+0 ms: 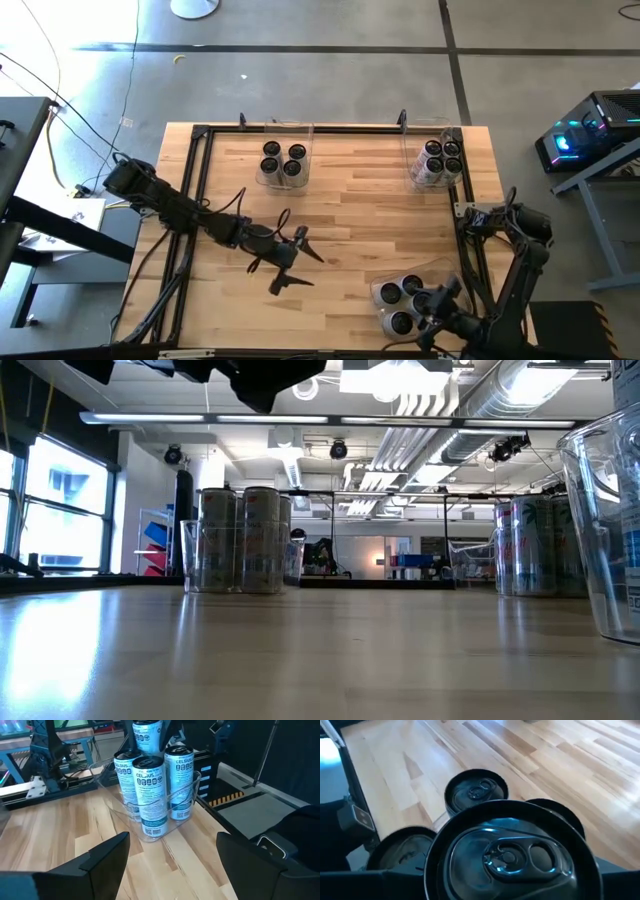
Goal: Sort soda cans
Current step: Put the white/blue soda can into the bottom right transparent bin
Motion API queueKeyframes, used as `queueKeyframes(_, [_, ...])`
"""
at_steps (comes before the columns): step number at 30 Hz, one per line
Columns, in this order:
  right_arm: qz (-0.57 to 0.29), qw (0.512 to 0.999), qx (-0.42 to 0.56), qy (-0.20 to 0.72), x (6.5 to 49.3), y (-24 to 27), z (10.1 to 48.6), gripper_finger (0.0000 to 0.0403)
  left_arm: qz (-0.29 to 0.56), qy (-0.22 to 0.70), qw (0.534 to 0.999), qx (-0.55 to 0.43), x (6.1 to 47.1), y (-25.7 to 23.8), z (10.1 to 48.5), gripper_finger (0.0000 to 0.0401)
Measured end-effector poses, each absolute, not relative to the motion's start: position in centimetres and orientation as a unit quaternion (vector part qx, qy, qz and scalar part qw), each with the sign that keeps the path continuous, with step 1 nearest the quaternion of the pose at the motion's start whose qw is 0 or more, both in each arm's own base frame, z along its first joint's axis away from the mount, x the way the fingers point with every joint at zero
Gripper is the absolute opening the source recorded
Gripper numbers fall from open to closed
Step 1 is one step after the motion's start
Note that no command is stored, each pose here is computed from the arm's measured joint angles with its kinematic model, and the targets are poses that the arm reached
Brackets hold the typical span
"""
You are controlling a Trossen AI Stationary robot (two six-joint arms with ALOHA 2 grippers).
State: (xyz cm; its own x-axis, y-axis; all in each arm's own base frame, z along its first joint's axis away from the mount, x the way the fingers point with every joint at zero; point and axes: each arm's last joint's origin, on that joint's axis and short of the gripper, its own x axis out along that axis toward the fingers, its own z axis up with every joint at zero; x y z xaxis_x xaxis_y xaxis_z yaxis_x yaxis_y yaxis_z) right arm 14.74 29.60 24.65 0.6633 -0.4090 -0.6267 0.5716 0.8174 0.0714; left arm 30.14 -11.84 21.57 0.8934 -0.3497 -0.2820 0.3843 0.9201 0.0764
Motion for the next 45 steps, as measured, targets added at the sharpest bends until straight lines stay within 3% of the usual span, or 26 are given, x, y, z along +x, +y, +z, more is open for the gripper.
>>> queueKeyframes(10, [-0.277, 0.888, 0.109, 0.350, 15.7, 29.3, 28.2, 0.0239, -0.181, 0.135, 0.973, 0.050, 30.1, -11.9, 21.6, 0.0291])
queueKeyframes(18, [-0.224, 0.900, 0.108, 0.359, 16.7, 29.5, 32.5, 0.0240, -0.143, 0.131, 0.978, 0.077, 29.6, -12.3, 22.0, 0.0291])
queueKeyframes(30, [-0.135, 0.918, 0.043, 0.370, 20.4, 27.2, 39.5, 0.0240, -0.077, 0.162, 0.974, 0.139, 25.6, -12.2, 25.2, 0.0291])
queueKeyframes(35, [-0.128, 0.927, 0.010, 0.353, 23.0, 24.6, 41.8, 0.0240, -0.033, 0.205, 0.969, 0.135, 23.6, -11.1, 24.5, 0.0291])
queueKeyframes(39, [-0.127, 0.927, -0.043, 0.350, 26.5, 22.5, 41.5, 0.0240, -0.013, 0.194, 0.975, 0.103, 22.0, -10.2, 22.9, 0.0291])
queueKeyframes(45, [-0.078, 0.914, -0.093, 0.387, 33.5, 18.8, 36.2, 0.0240, -0.010, 0.145, 0.988, 0.053, 20.3, -9.3, 20.3, 0.0291])
